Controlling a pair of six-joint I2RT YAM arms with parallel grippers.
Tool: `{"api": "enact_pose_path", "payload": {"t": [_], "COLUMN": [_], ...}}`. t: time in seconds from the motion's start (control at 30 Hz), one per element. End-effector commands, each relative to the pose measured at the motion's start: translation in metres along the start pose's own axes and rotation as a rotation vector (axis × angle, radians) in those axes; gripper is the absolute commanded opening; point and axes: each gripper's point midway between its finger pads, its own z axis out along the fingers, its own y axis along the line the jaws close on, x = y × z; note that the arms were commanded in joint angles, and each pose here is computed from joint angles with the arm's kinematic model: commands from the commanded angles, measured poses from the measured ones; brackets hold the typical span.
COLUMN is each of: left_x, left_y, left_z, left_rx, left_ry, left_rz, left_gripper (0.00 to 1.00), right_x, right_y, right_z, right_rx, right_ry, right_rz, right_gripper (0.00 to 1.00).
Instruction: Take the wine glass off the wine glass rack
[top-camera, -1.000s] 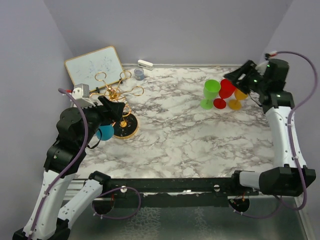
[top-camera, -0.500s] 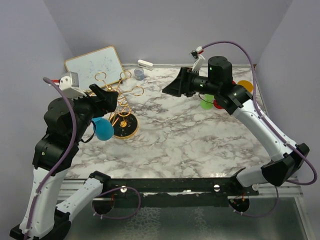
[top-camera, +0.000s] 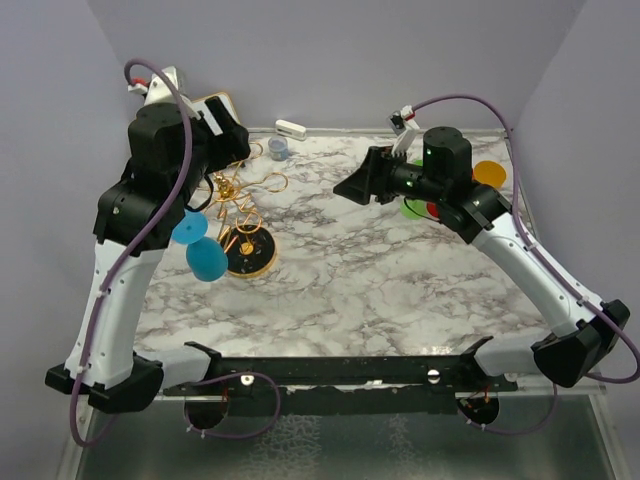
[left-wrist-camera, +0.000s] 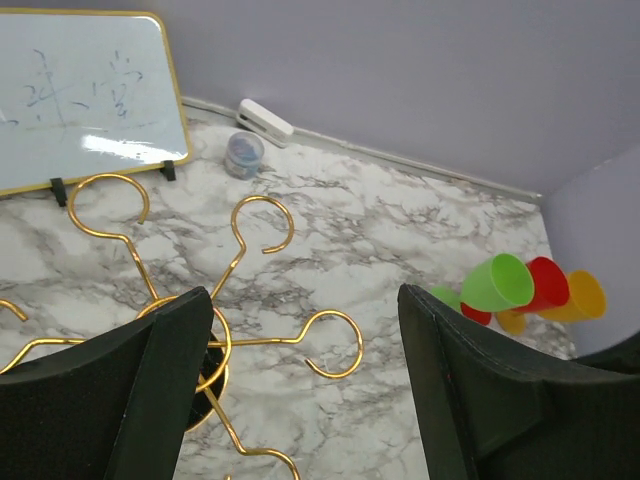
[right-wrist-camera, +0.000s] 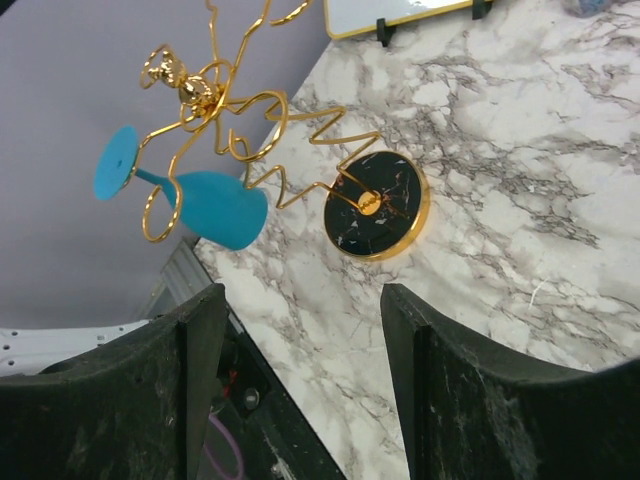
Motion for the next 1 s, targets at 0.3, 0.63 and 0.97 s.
{"api": "enact_pose_path", "payload": {"t": [0.3, 0.63, 0.97], "left_x": [-0.074, -0.047, 0.031], "left_y": [0.006, 0.162, 0.146], "left_z": [0.017, -0.011, -0.057], "left_rx": [-0.034, -0.181, -0.214], "left_ry": [-0.048, -0.102, -0.129], "left_rz": [-0.004, -0.416, -0.499], "left_gripper": [0.77, 0.68, 0.69], "right_x": [-0.007, -0.012, -0.009], "right_y": [0.000, -0.007, -0.003], "right_z": [-0.004, -0.013, -0.015], "right_rx": [-0.014, 0.042, 0.012], "right_ry": [-0.062, -0.084, -0.106], "right_rz": [-0.111, -0.162, -0.147], "right_gripper": [0.63, 0.63, 0.63]}}
